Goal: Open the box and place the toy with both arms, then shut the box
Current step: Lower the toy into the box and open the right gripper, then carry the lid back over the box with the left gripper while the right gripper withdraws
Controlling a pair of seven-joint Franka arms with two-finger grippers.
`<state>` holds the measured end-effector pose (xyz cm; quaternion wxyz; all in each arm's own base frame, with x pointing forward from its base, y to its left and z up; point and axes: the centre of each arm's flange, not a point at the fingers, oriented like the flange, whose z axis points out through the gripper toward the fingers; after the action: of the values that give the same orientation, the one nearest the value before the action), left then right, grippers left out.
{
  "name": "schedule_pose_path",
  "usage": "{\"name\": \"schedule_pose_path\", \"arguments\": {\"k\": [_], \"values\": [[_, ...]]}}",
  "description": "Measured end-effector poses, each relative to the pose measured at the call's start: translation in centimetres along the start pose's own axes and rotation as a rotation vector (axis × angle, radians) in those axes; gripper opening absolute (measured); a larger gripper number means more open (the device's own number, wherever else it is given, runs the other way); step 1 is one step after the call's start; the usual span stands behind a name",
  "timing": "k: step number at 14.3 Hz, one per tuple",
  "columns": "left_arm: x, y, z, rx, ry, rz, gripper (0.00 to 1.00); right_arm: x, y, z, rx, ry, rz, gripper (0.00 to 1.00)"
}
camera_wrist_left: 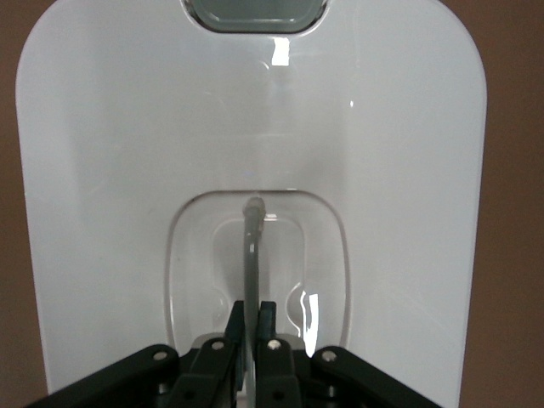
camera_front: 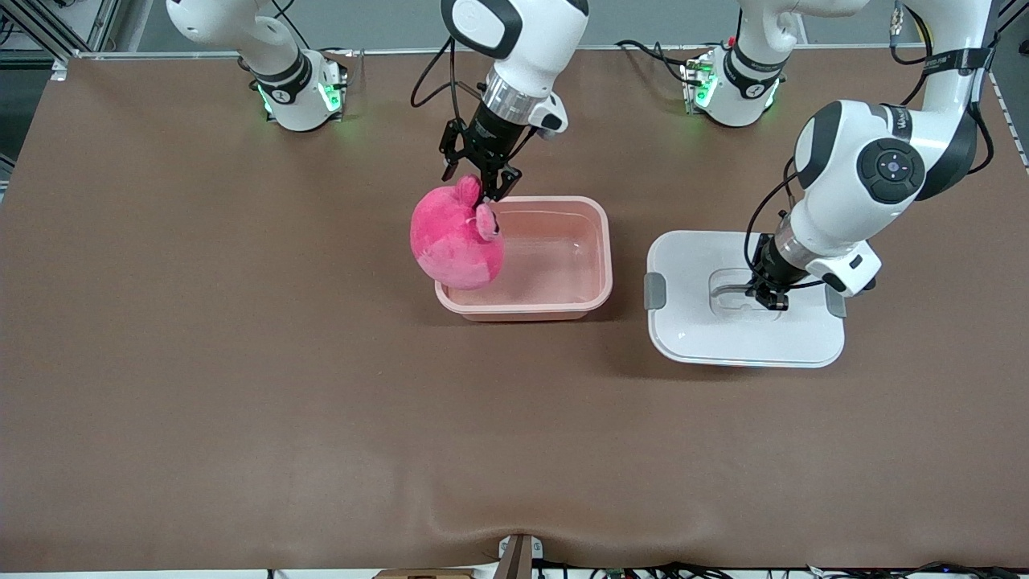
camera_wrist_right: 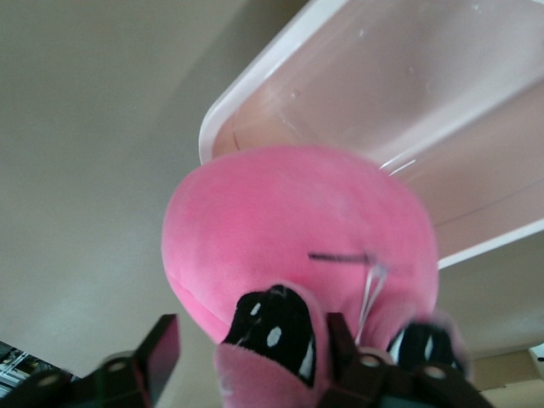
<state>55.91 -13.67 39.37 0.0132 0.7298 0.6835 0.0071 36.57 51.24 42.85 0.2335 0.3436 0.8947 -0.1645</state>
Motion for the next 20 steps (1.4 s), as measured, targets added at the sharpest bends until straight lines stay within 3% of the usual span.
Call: {"name": "schedule_pose_path", "arguments": {"k": [2, 15, 17, 20], "values": [[0.0, 0.0, 0.0, 0.001, 0.000, 0.008, 0.07, -0.8, 0.2, -0.3, -0.008, 0.001, 0.016, 1.00], [0.1, -0.2, 0.4, 0.008, 0.001, 0.024, 0.07, -7.2, 0.8, 1.8, 0.054, 0.021, 0.123, 1.00], [0.1, -0.2, 0.4, 0.008, 0.001, 0.030, 0.07, -8.5, 0.7, 2.7, 0.077, 0.055, 0.150, 1.00], [-0.1, -0.2, 0.4, 0.007, 0.001, 0.033, 0.07, -12.8, 0.3, 5.5, 0.141, 0.165, 0.244, 1.00]]}}
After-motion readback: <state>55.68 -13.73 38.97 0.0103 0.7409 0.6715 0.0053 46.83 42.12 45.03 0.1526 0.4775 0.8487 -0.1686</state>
